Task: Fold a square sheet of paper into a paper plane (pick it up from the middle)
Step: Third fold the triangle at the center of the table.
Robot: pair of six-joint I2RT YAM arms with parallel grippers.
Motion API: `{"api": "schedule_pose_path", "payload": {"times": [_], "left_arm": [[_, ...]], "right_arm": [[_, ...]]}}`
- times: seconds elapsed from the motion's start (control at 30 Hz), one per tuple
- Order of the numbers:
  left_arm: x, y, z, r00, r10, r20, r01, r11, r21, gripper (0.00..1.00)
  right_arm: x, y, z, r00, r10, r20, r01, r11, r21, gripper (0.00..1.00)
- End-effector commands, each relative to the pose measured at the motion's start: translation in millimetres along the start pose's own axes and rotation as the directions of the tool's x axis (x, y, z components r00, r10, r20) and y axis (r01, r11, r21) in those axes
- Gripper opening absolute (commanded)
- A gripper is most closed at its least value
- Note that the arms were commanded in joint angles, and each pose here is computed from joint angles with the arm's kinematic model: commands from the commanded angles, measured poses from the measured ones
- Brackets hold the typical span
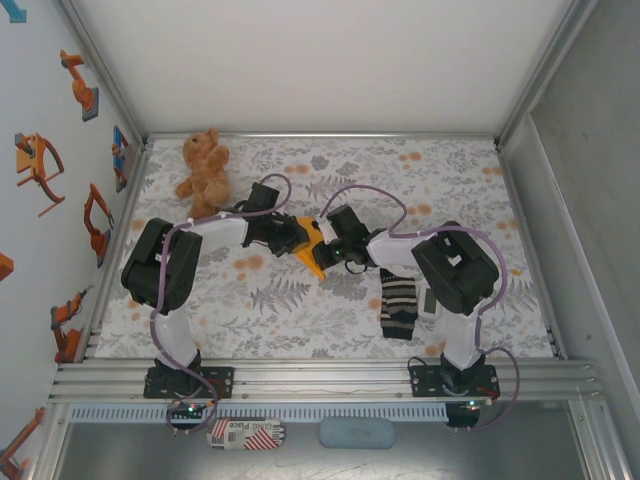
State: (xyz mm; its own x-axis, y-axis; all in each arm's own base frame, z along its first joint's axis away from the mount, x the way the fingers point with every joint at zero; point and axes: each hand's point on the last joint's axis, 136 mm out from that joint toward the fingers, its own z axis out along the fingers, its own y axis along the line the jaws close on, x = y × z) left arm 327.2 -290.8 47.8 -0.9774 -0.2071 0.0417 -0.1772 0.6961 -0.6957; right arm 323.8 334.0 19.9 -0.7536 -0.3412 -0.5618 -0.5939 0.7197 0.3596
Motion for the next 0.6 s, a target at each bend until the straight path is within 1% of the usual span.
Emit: {"api": "schedule_pose_path", "payload": {"times": [0.0,0.27,0.57], "left_arm": [[0,8,3,1.000,-0.022,-0.008,0.022,0.999,-0.042,0.11],[4,16,9,0.999,-0.039,-0.026,0.037,0.997,-0.067,0.09],[6,26,8,0.998,-0.067,-0.013,0.065,0.992,-0.112,0.09]], "right_arm": [[15,-9,5,0.998,0.036,-0.056,-0.035,0.999,0.025,0.00],[15,-8,5,0.998,0.036,-0.059,-0.035,0.999,0.025,0.00],[17,-10,5,0.997,0.038,-0.064,-0.036,0.999,0.031,0.00]]}}
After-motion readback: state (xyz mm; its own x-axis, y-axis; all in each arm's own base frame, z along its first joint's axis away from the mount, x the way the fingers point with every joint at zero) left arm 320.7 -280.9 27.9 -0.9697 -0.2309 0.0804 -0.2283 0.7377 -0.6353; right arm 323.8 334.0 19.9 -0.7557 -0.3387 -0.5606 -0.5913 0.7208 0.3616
